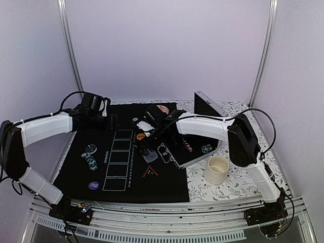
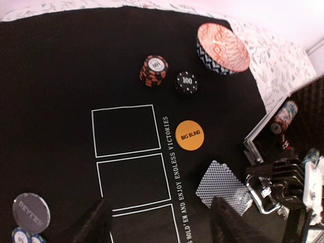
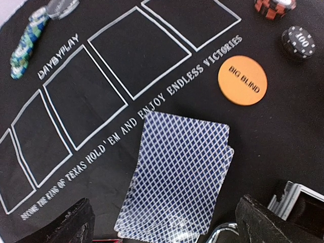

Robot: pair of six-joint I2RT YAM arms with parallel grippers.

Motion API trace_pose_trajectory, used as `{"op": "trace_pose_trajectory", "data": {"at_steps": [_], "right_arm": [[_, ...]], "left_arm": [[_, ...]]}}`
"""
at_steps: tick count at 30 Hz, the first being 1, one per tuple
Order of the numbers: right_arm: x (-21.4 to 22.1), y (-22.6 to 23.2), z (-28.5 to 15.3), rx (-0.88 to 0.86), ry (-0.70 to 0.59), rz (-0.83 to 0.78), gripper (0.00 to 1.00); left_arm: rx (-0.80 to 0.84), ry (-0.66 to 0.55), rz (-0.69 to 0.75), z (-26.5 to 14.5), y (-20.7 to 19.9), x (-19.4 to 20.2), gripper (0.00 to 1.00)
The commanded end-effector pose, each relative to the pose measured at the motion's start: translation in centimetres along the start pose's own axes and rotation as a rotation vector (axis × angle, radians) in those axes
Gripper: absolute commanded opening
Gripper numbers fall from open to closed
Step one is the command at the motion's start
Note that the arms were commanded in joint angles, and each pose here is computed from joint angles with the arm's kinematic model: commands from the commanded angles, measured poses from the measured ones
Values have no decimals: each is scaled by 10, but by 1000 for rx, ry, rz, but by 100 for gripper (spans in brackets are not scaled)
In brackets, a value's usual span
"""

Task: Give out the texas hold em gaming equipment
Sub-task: Adjust the face-down deck piles on the poker table mat.

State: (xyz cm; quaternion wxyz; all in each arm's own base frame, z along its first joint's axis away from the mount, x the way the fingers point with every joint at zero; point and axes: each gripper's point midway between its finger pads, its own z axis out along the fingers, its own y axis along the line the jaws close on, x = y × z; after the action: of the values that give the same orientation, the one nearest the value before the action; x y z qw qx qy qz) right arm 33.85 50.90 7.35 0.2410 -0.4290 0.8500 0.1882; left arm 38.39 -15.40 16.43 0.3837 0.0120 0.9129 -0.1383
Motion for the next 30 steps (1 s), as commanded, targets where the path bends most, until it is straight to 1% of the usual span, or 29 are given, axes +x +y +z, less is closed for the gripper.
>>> {"op": "trace_pose_trajectory", "data": {"at_steps": [1, 2, 4, 7, 11, 14, 19, 20, 24, 30], "right_arm": [[-1, 0, 10, 14, -1, -51, 99], [1, 1, 11, 15, 5, -55, 99], [5, 2, 13, 15, 15, -64, 99], [13, 0, 15, 24, 32, -72, 99], [20, 0, 17, 21, 41, -79, 99], [22, 1, 20, 11, 43, -77, 99], [21, 4, 24, -2, 32, -79, 99], [21, 4, 26, -4, 32, -78, 99], [24, 5, 32, -15, 37, -73, 99], [30, 7, 38, -8, 53, -74, 99]], "left_arm": [[135, 76, -54, 33, -23, 10, 60], [160, 92, -60, 41, -28, 14, 56], [197, 126, -66, 59, -37, 24, 51], [196, 200, -45, 85, -44, 41, 46], [188, 255, 1, 109, -54, 57, 42], [182, 264, 33, 120, -59, 59, 41], [150, 273, 53, 130, -55, 60, 35], [149, 307, 50, 138, -52, 72, 33], [208, 346, 35, 142, -62, 84, 26], [266, 372, 33, 142, -75, 95, 23]]}}
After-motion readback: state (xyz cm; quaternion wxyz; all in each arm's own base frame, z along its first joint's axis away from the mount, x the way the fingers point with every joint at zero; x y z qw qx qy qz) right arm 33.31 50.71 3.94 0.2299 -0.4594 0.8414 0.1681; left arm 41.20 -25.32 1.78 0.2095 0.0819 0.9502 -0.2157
